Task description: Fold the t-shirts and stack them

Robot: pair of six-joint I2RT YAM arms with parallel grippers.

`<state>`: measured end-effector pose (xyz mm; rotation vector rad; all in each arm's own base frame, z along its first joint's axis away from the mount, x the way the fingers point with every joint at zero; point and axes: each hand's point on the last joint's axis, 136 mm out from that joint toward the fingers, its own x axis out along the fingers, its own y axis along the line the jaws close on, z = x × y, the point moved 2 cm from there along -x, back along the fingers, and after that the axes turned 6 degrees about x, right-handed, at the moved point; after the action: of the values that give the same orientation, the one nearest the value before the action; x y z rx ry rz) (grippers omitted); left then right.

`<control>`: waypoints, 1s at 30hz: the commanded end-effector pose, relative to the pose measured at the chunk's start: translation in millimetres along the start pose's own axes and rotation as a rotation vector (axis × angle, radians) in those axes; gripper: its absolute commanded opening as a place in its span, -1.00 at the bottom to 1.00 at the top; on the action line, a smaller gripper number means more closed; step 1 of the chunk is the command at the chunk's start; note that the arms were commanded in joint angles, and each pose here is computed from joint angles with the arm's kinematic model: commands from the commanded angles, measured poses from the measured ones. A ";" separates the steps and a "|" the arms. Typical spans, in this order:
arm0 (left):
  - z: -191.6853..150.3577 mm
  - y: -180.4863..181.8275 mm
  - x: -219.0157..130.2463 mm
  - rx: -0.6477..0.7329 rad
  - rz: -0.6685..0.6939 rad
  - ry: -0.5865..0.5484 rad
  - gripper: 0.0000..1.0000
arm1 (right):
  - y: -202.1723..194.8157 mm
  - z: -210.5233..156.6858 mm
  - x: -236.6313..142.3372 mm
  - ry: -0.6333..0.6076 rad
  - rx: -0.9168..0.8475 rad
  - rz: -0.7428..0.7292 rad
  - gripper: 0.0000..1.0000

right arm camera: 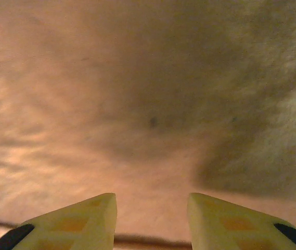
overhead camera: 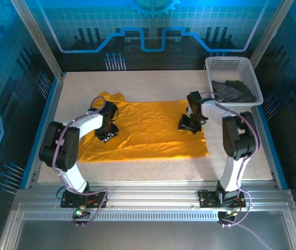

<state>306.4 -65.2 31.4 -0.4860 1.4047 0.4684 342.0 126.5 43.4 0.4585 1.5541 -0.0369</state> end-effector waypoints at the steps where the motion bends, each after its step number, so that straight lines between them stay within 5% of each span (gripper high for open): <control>1: -14.4 13.9 9.8 -0.070 0.052 0.080 -0.47 | -13.4 -13.7 6.2 0.063 0.027 -0.119 -0.19; 7: -32.4 41.4 7.4 -0.097 0.071 0.096 -0.47 | -22.0 -44.9 2.8 0.112 0.038 -0.186 -0.16; 12: -15.0 38.3 -13.2 -0.089 0.032 0.054 -0.43 | -21.0 -54.7 -10.0 0.072 0.041 -0.162 -0.11; 19: 92.4 -9.2 -70.8 -0.120 -0.133 -0.154 -0.15 | 25.7 3.7 -44.2 -0.057 -0.084 0.016 -0.04; 30: 235.0 -27.4 -46.9 -0.393 -0.360 -0.173 0.10 | 83.5 61.9 -76.4 -0.115 -0.124 0.183 0.05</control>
<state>489.8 47.2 104.6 -0.8757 1.0334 0.5182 425.3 159.1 137.3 0.4750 1.3400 0.1353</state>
